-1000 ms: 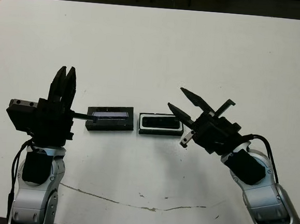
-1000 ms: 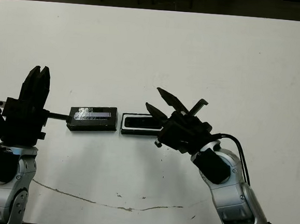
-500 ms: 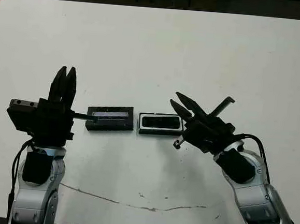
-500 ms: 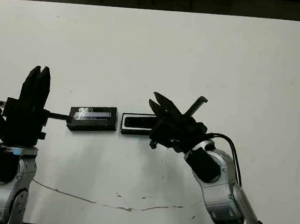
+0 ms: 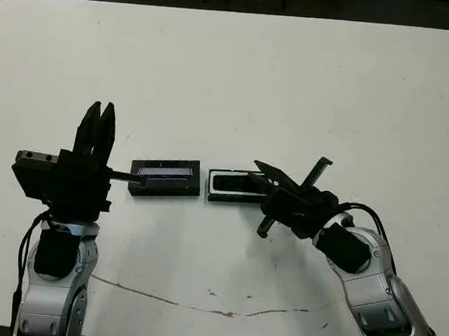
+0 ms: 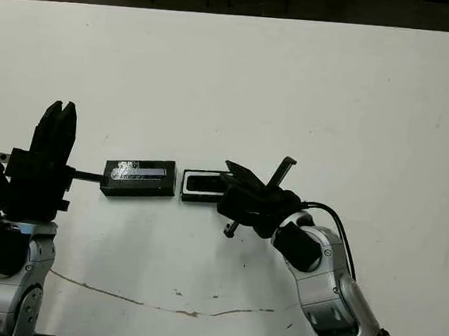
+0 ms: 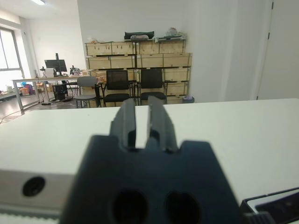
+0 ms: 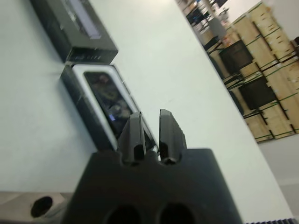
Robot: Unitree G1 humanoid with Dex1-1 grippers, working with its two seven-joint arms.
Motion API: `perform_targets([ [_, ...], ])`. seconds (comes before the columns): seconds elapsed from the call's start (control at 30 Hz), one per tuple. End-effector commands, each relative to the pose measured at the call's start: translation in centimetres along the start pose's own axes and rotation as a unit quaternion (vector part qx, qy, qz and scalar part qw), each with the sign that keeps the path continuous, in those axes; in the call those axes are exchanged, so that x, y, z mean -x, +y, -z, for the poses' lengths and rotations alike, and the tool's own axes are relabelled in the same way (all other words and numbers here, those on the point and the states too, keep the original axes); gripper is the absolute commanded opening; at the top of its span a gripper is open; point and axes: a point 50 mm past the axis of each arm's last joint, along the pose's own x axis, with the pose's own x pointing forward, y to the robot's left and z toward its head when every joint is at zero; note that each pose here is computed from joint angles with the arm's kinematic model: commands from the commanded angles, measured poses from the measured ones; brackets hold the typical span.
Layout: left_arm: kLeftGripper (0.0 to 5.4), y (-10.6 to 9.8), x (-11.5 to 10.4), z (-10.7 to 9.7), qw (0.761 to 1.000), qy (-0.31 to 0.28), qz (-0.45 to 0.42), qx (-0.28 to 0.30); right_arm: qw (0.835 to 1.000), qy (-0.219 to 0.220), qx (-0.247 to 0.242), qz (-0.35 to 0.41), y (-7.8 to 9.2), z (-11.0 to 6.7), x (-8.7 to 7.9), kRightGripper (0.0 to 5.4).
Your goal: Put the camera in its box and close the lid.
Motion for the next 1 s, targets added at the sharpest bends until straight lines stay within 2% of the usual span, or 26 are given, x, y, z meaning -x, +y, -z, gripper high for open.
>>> perform_targets([
  [0.03, 0.00, 0.4, 0.4, 0.6, 1.000, 0.020, -0.002, -0.009, 0.999, 0.035, 0.006, -0.031, 0.9, 1.2, 0.2, 0.01],
  [0.13, 0.00, 0.4, 0.4, 0.6, 1.000, 0.023, -0.004, -0.009, 0.998, 0.047, 0.022, -0.037, 0.9, 1.2, 0.3, 0.01],
  [0.3, 0.00, 0.4, 0.4, 0.6, 1.000, 0.019, -0.001, -0.013, 0.998, 0.045, 0.007, -0.032, 0.9, 1.4, 0.6, 0.01],
  [0.43, 0.00, 0.4, 0.3, 0.5, 1.000, 0.018, 0.000, -0.015, 0.999, 0.028, -0.031, -0.003, 0.5, 1.5, 0.9, 0.01],
  [0.57, 0.00, 0.4, 0.3, 0.4, 1.000, 0.019, 0.000, -0.016, 0.993, -0.014, -0.090, 0.073, -1.1, 0.7, 1.7, 0.01],
  [0.77, 0.00, 0.4, 0.1, 0.3, 1.000, 0.016, 0.004, -0.014, 0.962, -0.109, -0.194, 0.159, -3.6, 0.0, 3.0, 0.01],
  [0.9, 0.00, 0.5, 0.0, 0.1, 1.000, 0.019, 0.005, -0.011, 0.930, -0.161, -0.292, 0.157, -5.1, -0.2, 3.6, 0.01],
  [1.0, 0.00, 0.9, -0.2, -0.3, 1.000, 0.018, 0.008, -0.017, 0.913, -0.178, -0.336, 0.147, -6.0, -0.2, 4.2, 0.01],
])
